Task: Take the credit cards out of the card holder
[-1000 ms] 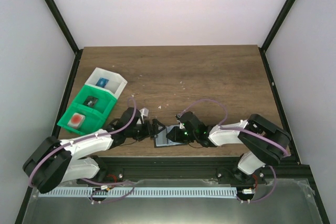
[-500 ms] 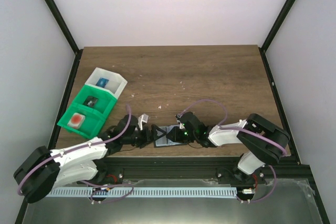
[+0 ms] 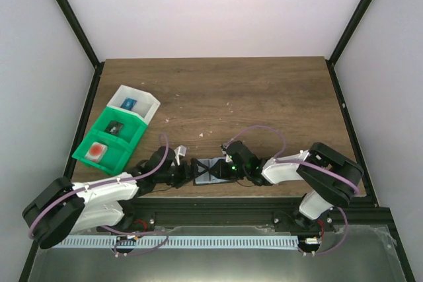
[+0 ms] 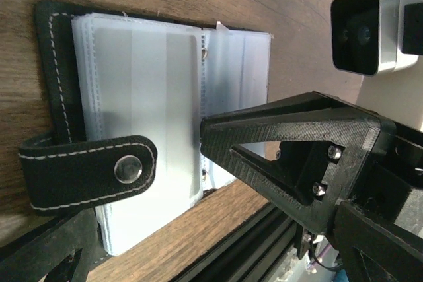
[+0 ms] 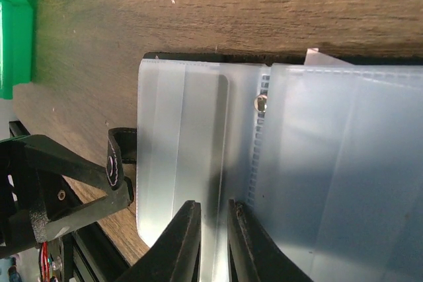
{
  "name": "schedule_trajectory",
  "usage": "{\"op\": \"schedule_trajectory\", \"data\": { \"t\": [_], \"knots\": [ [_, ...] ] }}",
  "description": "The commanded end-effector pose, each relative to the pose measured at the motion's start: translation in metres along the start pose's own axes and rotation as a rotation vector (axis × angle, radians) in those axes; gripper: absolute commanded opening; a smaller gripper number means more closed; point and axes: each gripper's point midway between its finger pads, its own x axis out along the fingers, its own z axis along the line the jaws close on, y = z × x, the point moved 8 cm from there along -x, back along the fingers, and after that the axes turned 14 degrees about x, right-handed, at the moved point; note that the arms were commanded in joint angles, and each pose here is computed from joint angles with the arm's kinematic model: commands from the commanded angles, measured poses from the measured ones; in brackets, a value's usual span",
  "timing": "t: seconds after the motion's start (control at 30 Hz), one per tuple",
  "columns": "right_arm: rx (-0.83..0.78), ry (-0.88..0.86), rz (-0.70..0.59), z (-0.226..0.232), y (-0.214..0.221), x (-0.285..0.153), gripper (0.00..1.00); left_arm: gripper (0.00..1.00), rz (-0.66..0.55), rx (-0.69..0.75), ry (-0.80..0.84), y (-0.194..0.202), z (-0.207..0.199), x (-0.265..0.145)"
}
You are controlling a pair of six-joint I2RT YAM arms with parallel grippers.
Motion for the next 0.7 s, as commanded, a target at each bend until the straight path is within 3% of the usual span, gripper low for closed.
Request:
{"op": "schedule_trajectory", "data": {
  "t": [0.0,0.13,0.67],
  "knots": [
    [0.01,-0.002,0.014,-0.003,0.005,0.003,0.13,1.0,-0.049,0.04,-0.005,-0.008,-0.005,0.001],
    [0.01,0.004,0.021,-0.005,0.007,0.006,0.09,1.0,-0.06,0.055,0.004,-0.01,-0.008,0.001],
    [0.025,0.018,0.024,-0.009,0.01,0.009,0.09,1.0,-0.076,0.046,-0.025,-0.012,-0.011,-0.008]
  ]
}}
